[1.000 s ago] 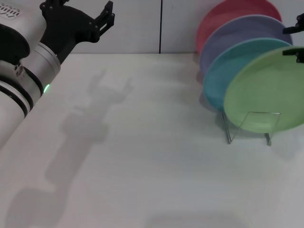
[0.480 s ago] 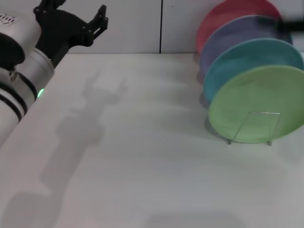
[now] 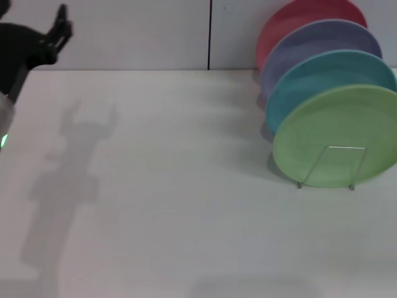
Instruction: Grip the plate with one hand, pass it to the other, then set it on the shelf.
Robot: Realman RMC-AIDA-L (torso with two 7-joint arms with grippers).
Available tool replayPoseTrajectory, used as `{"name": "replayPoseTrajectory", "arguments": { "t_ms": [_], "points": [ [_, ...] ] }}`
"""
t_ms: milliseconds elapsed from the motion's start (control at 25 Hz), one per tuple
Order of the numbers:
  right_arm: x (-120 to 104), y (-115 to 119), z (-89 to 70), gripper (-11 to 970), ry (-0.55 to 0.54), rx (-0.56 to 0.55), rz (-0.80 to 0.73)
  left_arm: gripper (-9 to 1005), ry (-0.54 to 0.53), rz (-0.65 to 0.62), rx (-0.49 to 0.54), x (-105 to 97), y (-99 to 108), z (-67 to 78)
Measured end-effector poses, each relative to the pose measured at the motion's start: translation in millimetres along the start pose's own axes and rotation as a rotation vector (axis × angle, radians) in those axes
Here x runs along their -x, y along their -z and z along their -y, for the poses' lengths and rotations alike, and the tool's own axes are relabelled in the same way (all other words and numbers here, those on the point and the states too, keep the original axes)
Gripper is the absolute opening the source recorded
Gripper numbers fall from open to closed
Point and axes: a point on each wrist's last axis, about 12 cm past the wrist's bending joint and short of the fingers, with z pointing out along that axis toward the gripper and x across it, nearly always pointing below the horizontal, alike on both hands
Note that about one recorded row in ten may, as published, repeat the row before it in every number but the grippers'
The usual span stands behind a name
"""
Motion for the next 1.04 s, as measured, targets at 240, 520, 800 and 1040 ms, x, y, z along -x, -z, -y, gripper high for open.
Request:
{"name": "replayPoseTrajectory", "arguments": {
  "t_ms": [240,520,800,1040],
  "points": [
    [-34.8,85.2,-28.6,736,0.138,-0.294,0.075,856,0.077,0.086,0.12,-42.8,20.3,-19.7],
    [-60.3,105.6,-62.2,740,0.222,-0.419,-0.01,856,0.146,0.158,0.095,-78.0,38.9,-31.2],
    [-72.4,107.4,-74.4,744,0.171,-0.515,-0.036,855,0.127,0.142,0.139,-95.3,43.1,-51.0],
    [-77.1,109.2,-74.3,748,0.095,-0.527,-0.06,855,0.112,0.116,0.138,-100.8,41.4,-53.1]
  ]
}}
